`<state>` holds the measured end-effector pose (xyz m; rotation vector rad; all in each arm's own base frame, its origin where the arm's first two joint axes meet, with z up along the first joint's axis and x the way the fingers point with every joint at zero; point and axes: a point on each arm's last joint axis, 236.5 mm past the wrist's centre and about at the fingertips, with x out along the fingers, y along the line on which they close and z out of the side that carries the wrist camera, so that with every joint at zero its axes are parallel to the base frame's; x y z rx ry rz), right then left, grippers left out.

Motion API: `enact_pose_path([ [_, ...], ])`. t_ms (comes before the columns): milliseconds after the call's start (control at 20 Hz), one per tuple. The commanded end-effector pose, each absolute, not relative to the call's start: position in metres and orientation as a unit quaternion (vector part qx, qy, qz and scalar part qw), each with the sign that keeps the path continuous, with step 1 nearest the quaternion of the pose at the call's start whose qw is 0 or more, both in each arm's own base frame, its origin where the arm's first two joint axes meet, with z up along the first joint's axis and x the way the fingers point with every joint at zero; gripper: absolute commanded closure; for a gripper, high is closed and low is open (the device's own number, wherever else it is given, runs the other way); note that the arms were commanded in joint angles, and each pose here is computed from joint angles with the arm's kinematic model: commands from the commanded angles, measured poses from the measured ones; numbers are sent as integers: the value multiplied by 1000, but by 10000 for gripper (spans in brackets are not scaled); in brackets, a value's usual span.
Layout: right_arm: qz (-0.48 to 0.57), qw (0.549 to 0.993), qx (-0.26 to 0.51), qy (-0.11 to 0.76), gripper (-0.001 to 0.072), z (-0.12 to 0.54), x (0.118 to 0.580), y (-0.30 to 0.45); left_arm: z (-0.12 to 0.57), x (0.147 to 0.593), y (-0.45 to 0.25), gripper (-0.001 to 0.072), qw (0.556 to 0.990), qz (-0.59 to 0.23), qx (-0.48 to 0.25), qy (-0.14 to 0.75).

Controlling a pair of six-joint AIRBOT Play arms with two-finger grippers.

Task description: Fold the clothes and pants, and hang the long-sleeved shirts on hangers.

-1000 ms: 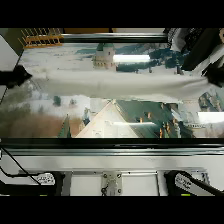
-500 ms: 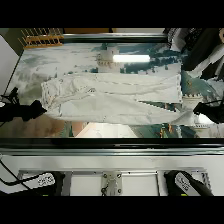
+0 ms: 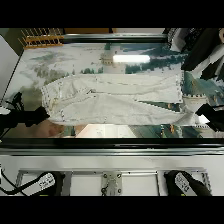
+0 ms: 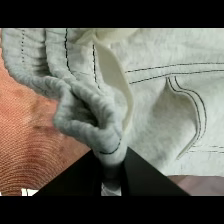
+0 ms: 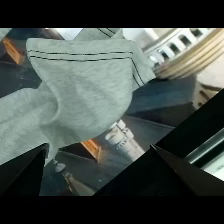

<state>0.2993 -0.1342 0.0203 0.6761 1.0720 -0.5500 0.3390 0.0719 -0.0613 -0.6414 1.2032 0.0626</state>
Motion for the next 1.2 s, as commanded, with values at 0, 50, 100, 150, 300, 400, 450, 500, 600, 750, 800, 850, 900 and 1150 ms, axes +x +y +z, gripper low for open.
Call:
enact_pose_path([
  [0,-249,756,329,508,0,6,328,-119,-62,340,71,680,781,29,-289,553],
  [50,-243,754,321,519,1,1,339,-116,-62,341,71,680,782,28,-287,553],
  [100,-240,749,314,532,3,-5,347,-115,-62,341,71,680,782,27,-286,553],
  [150,-240,741,312,545,9,-12,350,-114,-62,340,71,680,782,27,-286,553],
  [300,-251,707,310,583,133,-34,347,-116,-62,341,71,680,784,25,-283,553],
  [400,-254,697,306,597,135,-42,342,-116,-62,341,72,680,784,26,-283,551],
  [450,-257,696,300,600,243,-42,340,-118,-62,341,71,680,784,26,-283,551],
  [500,-251,701,293,600,586,-39,341,-119,-61,342,72,680,785,27,-283,550],
  [600,-243,731,287,570,684,-17,362,-128,-48,359,79,680,793,26,-284,539],
  [750,-222,806,282,471,685,69,426,-146,12,421,93,680,817,7,-280,505],
  [800,-206,837,276,426,684,111,447,-150,44,445,96,680,833,-7,-266,486],
  [850,-189,864,264,386,684,152,461,-151,76,464,99,680,849,-19,-248,466],
  [900,-180,886,246,350,684,191,468,-154,106,479,102,680,864,-28,-231,446],
  [1150,-165,901,151,372,684,201,445,-161,151,486,117,680,886,-18,-216,409],
])
